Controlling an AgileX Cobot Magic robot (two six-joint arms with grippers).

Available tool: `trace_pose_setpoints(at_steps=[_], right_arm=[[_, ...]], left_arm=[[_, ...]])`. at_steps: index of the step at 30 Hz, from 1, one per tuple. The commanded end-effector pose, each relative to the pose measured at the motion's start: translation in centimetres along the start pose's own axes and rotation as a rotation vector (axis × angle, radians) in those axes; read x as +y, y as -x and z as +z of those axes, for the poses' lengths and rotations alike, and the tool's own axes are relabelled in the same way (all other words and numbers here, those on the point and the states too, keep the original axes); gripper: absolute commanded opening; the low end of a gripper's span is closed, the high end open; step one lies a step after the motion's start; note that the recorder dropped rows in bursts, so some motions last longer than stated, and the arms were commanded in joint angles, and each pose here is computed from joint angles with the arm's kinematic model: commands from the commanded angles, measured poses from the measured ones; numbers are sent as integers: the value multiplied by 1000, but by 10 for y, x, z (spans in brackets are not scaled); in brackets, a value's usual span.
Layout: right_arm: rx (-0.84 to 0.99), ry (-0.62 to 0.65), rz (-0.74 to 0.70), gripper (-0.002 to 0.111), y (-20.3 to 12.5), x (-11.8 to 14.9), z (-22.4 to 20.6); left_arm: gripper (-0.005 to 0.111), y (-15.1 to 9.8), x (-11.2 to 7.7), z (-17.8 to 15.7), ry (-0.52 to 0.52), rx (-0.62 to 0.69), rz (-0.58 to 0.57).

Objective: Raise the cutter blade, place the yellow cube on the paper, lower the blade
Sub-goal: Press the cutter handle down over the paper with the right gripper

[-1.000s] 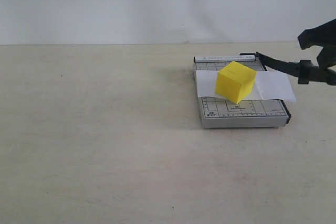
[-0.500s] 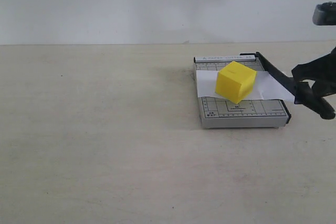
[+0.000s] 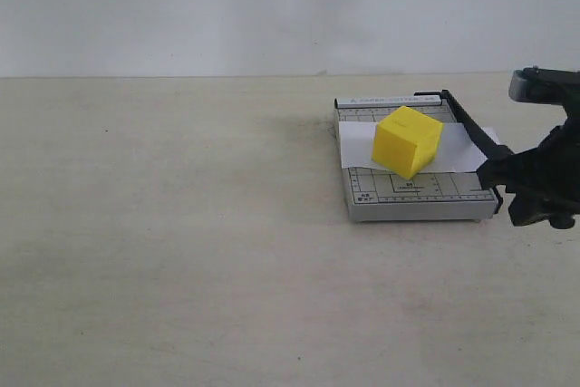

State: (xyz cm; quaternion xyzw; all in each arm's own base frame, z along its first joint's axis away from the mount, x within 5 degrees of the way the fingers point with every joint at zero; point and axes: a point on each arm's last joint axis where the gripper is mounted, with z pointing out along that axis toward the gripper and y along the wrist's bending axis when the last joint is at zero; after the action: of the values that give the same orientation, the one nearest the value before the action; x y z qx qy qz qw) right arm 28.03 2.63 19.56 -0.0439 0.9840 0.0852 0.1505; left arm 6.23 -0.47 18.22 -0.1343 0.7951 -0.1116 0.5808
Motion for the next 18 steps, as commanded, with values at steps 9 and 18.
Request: trace_pose_setpoints(at_steps=[9,18], right_arm=[[-185,-12,-89,0,6,3,-32],[-238,-69,-216,44,3,3,-51]], left_arm=[[4,3,3,-4,25,-72,140],[4,6,2,-9,26,-143,190]])
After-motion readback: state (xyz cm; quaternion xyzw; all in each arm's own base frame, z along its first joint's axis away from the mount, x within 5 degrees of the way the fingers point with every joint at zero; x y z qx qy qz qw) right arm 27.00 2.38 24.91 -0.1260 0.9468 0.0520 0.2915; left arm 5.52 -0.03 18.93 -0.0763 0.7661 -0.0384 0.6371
